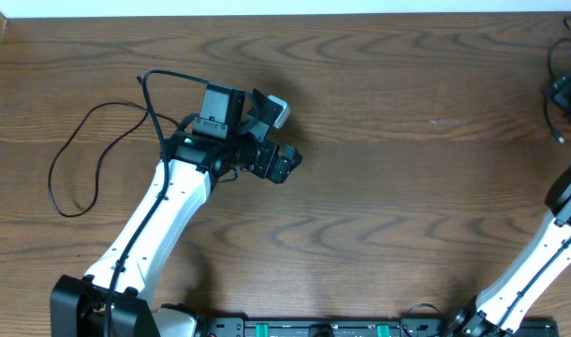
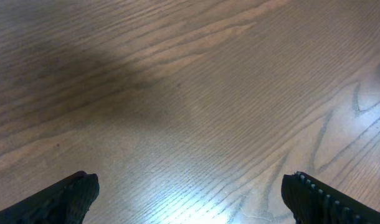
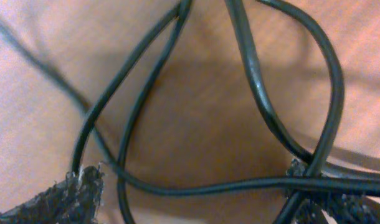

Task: Untangle cables

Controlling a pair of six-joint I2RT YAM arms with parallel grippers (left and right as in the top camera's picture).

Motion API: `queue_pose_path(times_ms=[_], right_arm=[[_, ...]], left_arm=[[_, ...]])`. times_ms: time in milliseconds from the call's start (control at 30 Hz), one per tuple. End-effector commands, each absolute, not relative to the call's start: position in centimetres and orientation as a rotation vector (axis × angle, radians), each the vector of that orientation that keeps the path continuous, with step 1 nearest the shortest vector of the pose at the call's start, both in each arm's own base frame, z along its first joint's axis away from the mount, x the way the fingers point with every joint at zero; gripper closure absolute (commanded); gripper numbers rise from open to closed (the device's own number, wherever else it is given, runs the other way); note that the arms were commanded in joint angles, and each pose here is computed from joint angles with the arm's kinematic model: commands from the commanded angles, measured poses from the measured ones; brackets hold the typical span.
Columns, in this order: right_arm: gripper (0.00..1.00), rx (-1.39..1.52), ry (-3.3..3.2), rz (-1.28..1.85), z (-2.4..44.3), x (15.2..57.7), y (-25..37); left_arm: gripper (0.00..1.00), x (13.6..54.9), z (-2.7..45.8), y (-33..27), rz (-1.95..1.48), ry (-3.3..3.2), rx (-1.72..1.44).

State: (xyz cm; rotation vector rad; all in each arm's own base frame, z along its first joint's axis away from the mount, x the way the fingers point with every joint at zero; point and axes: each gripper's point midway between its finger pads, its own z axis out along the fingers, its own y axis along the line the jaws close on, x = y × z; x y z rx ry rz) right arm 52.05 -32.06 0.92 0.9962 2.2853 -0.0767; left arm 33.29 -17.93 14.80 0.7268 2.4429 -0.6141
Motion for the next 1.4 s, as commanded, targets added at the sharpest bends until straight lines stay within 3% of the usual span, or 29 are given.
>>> queue_pose_path(times_ms=[0,333,633,933,1167,1367], right_arm=[[0.09,1.065,2.372,0.180,-5.9,52.9,-25.5],[0.04,0.970,2.420,0.271,-3.5,54.8,-22.6],[0.01,0.759,2.580,0.262,3.0,53.2,-22.0],[0.01,0.478,2.655,0.255,9.9,52.0,-17.5],[0.01,0.129,2.658,0.249,14.1,52.5,-10.6],[0.01,-0.023,2.693,0.300,14.5,52.5,-4.1]], left_arm=[[0.02,33.6,14.7,-18.0,-0.596,2.434,0.746],[0.02,33.6,14.7,-18.0,-0.597,2.434,0.746],[0.01,33.6,14.7,-18.0,-0.597,2.434,0.746],[0.02,34.0,14.4,-17.2,-0.530,2.450,0.727],[0.01,36.3,13.5,-12.0,-0.157,2.545,0.423],[0.01,37.4,13.5,-6.4,0.091,2.564,0.112]])
